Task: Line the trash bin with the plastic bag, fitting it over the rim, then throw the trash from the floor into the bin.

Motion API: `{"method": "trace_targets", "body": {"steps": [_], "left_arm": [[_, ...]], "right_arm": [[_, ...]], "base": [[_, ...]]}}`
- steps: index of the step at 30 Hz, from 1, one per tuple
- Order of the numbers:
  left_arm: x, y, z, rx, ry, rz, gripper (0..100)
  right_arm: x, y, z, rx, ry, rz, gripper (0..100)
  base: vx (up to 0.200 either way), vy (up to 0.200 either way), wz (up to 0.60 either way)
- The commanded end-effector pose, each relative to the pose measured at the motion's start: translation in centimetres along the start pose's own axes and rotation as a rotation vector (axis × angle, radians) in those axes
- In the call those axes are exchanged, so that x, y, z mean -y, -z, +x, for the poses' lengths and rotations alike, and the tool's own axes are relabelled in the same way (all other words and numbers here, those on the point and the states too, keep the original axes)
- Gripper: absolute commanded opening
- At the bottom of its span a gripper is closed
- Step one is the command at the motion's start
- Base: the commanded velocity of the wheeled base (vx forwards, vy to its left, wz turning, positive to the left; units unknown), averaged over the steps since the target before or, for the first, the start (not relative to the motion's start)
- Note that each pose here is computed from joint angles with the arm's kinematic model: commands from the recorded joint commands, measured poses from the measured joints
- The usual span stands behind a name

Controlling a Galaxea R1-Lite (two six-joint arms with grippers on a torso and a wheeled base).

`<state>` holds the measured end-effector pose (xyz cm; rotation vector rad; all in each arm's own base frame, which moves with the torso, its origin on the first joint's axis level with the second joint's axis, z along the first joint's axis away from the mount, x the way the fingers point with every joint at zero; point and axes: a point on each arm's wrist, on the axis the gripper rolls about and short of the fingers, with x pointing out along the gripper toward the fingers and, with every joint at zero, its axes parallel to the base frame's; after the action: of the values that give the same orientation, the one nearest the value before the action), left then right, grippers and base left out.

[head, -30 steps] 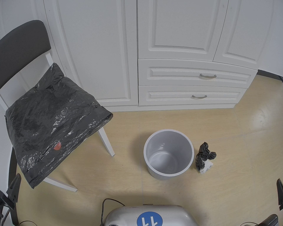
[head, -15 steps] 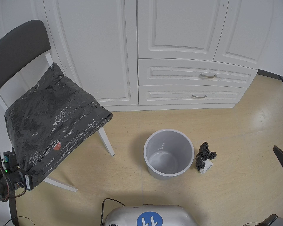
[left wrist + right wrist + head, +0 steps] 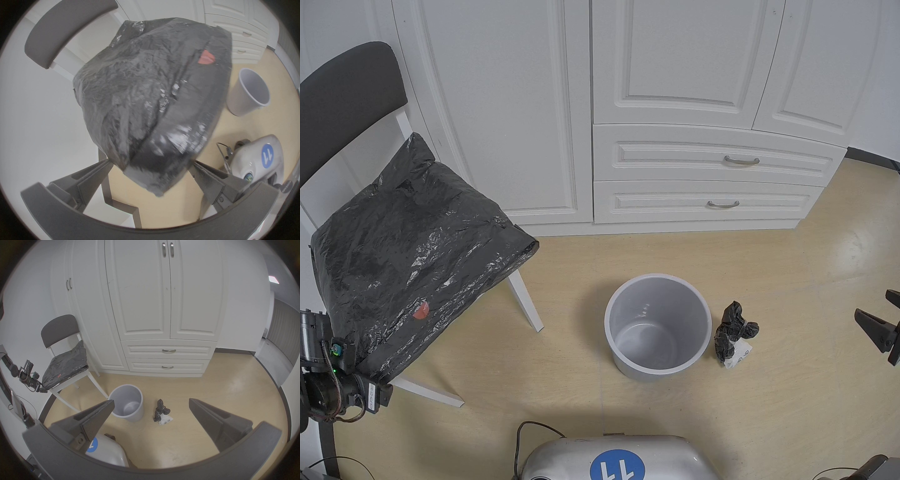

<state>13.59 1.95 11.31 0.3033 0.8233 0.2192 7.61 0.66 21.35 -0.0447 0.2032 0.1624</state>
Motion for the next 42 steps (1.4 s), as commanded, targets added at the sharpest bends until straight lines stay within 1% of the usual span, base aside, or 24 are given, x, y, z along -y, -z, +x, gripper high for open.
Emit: {"method": "trace_targets", "body": {"steps": [1,3,4,6,9,12,13,16,18,19,20,22,28,33,35,36,38,42], "left_arm": [[0.0,-0.2,2.5,-0.071,-0.071,0.001,100],[-0.1,-0.5,2.9,-0.061,-0.099,-0.003,100],[-0.3,-1.1,3.0,-0.030,-0.124,-0.015,100],[-0.5,-1.4,2.9,-0.008,-0.135,-0.022,100],[-1.6,-2.7,2.5,0.052,-0.181,-0.054,100],[-2.4,-3.2,2.1,0.079,-0.209,-0.070,100],[-2.9,-3.7,1.5,0.112,-0.230,-0.084,100],[-3.7,-4.2,0.3,0.165,-0.248,-0.107,100],[-4.1,-4.4,-0.5,0.210,-0.244,-0.121,100],[-4.1,-4.4,-0.5,0.210,-0.244,-0.121,100],[-4.3,-4.4,-1.4,0.252,-0.232,-0.129,100],[-4.3,-4.3,-2.1,0.277,-0.216,-0.130,100],[-4.4,-4.2,-3.7,0.299,-0.162,-0.129,100],[-4.3,-4.0,-4.0,0.307,-0.154,-0.130,100],[-4.1,-3.8,-4.2,0.323,-0.130,-0.125,100],[-4.0,-3.7,-4.4,0.342,-0.101,-0.121,100],[-3.8,-3.5,-4.4,0.353,-0.068,-0.119,100],[-3.9,-3.8,-4.2,0.357,-0.058,-0.143,100]], "right_arm": [[0.0,-0.1,0.1,0.002,-0.005,-0.001,100],[0.0,-0.1,0.0,0.006,-0.004,-0.001,100],[0.0,-0.2,-0.1,0.011,-0.003,-0.002,100],[0.0,-0.3,-0.2,0.015,-0.002,-0.002,100],[0.0,-0.4,-0.4,0.026,-0.002,-0.002,100],[-0.1,-0.4,-0.4,0.030,-0.002,-0.002,100],[-0.1,-0.5,-0.5,0.035,-0.001,-0.002,100],[0.0,-0.6,-0.5,0.038,-0.001,-0.001,100],[0.0,-0.7,-0.5,0.040,-0.001,0.005,100],[0.0,-0.7,-0.5,0.040,-0.001,0.005,100],[0.0,-0.7,-0.5,0.041,-0.001,0.006,100],[0.0,-0.8,-0.5,0.044,-0.003,0.006,100],[-0.1,-0.9,-0.6,0.052,-0.005,0.006,100],[-0.1,-0.9,-0.6,0.052,-0.007,0.006,100],[-0.1,-1.0,-0.7,0.060,-0.007,0.006,100],[-0.1,-1.0,-0.8,0.061,-0.007,0.005,100],[-0.1,-1.0,-0.8,0.063,-0.010,0.009,100],[-0.1,-1.2,-0.8,0.067,-0.012,0.029,100]], "base": [[0.000,0.000,0.00],[0.000,0.000,0.00],[0.000,0.000,0.00],[0.000,0.000,0.00],[0.000,0.000,0.00],[0.000,0.000,0.00],[0.000,0.000,0.00],[0.000,0.000,0.00],[0.000,0.000,0.00],[0.000,0.000,0.00],[0.000,0.000,0.00],[0.000,0.000,0.00],[0.000,0.000,0.00],[0.000,0.000,0.00],[0.000,0.000,0.00],[0.000,0.000,0.00],[0.000,0.000,0.00],[0.000,0.000,0.00]]}}
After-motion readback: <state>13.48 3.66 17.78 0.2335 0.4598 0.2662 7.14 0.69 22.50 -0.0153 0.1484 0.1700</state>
